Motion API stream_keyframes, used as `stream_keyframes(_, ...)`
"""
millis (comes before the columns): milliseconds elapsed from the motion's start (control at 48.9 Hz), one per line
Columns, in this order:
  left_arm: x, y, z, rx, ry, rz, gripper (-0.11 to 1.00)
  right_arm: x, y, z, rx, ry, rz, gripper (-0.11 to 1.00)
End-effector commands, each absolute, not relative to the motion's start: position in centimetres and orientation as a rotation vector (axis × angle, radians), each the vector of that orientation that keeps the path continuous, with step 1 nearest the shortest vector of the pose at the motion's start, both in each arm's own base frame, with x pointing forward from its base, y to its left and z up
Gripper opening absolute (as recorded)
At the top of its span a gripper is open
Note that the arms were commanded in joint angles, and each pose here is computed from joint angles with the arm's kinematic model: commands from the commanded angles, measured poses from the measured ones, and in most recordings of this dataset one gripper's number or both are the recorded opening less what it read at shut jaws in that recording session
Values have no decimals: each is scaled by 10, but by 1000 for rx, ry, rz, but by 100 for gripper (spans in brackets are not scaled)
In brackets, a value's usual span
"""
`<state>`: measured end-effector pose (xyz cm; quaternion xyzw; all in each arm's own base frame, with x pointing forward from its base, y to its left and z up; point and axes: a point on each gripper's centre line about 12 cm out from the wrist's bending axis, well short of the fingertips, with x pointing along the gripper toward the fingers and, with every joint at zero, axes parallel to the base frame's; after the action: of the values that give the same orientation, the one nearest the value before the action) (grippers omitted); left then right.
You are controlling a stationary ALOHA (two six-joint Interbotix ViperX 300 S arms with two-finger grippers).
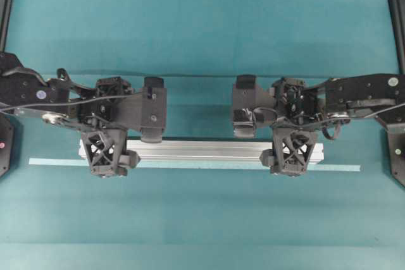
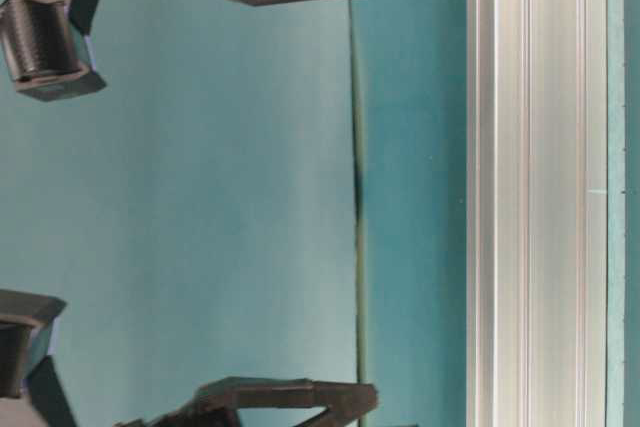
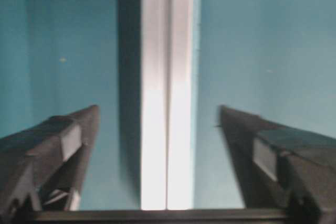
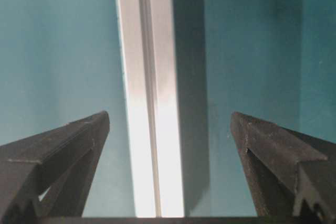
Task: Lift the metal rail with both hands.
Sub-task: 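Close both grippers on the silver rail near each end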
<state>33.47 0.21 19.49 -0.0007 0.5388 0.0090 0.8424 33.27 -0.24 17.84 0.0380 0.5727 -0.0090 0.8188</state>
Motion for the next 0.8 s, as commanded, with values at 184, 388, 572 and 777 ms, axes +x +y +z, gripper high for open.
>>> stream_keyframes(184, 340, 3, 182, -15, 1115, 27, 98, 337, 4, 167, 77, 1224, -10, 96)
stream_keyframes(388, 342, 2, 169, -15, 1115, 26, 98, 341, 4, 153, 74, 1229, -9, 95)
stream_keyframes(572, 342, 2, 150, -11, 1123, 22, 98, 342, 4, 142, 71, 1230, -10, 95)
stream_keyframes(777, 342, 2, 129, -11, 1138, 20, 98, 340, 6, 124, 66, 1246, -7, 95)
